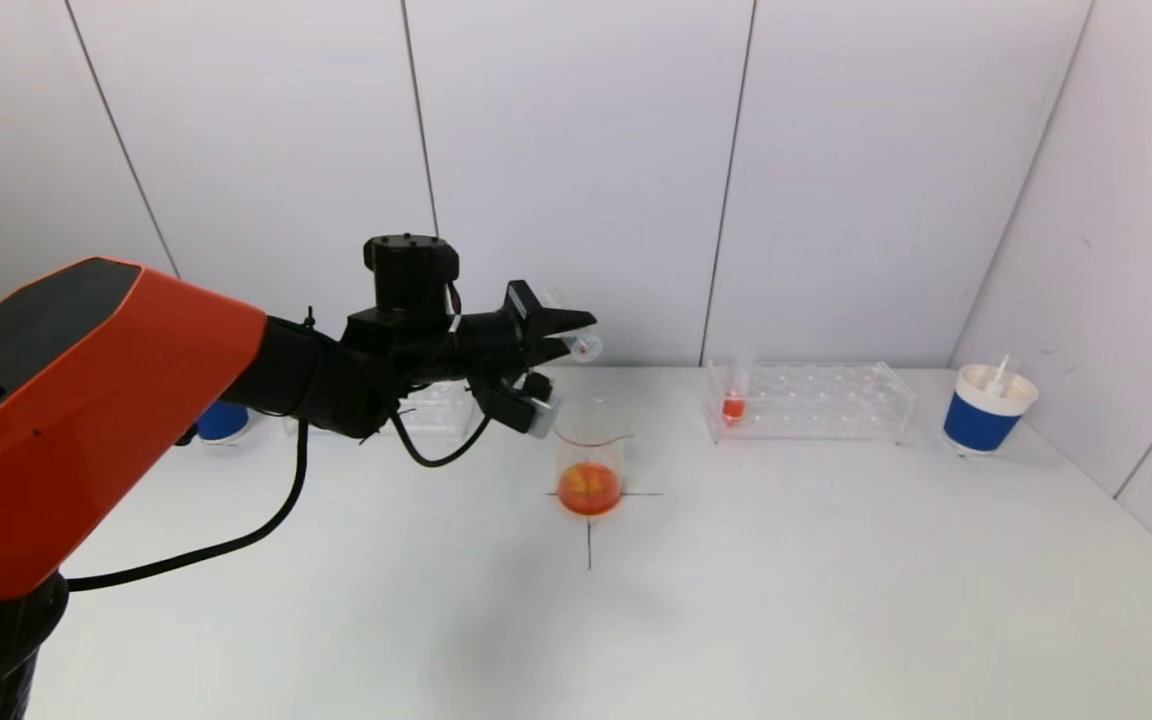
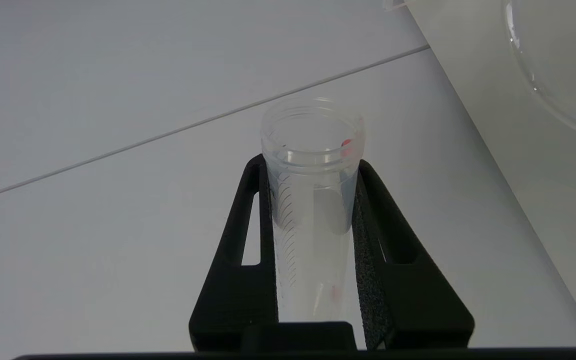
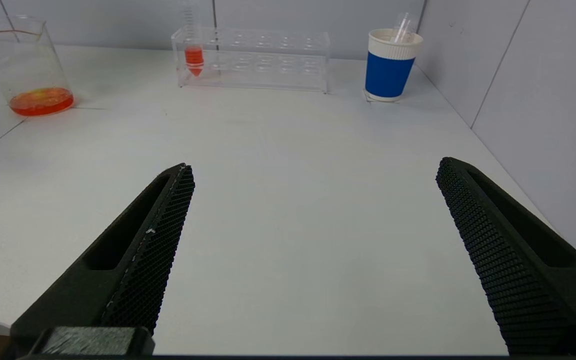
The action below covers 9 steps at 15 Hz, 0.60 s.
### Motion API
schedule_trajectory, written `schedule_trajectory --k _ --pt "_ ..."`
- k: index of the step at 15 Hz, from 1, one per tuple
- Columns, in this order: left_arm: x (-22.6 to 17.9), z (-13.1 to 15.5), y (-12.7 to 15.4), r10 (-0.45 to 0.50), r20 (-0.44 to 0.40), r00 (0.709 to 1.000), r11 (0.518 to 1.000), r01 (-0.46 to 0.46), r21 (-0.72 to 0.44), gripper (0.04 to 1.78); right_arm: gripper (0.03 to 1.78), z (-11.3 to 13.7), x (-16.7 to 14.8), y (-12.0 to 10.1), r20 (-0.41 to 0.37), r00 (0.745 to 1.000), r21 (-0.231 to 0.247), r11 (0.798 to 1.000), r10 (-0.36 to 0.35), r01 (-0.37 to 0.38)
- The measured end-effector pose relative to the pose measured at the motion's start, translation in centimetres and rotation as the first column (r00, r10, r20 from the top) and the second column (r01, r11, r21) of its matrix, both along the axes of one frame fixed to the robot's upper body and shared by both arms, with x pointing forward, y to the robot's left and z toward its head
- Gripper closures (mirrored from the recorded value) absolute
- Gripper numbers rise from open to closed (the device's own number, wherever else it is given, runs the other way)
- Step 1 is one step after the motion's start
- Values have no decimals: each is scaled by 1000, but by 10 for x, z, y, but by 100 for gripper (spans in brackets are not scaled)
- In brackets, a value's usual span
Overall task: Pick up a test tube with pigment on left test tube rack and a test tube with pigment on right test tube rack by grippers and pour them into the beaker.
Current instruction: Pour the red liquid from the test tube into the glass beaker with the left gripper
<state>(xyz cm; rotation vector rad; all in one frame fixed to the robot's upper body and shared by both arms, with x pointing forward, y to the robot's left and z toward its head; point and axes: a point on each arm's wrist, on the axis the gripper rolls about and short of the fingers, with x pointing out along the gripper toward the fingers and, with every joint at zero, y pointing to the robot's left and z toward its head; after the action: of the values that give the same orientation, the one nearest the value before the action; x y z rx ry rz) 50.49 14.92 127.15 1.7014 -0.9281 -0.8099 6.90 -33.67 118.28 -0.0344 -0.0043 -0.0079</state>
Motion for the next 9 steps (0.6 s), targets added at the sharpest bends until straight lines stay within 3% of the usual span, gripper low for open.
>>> schedule_trajectory --k 9 --pt "-1 5 -1 -28 64 998 999 27 22 137 5 0 0 0 0 1000 -1 1000 0 0"
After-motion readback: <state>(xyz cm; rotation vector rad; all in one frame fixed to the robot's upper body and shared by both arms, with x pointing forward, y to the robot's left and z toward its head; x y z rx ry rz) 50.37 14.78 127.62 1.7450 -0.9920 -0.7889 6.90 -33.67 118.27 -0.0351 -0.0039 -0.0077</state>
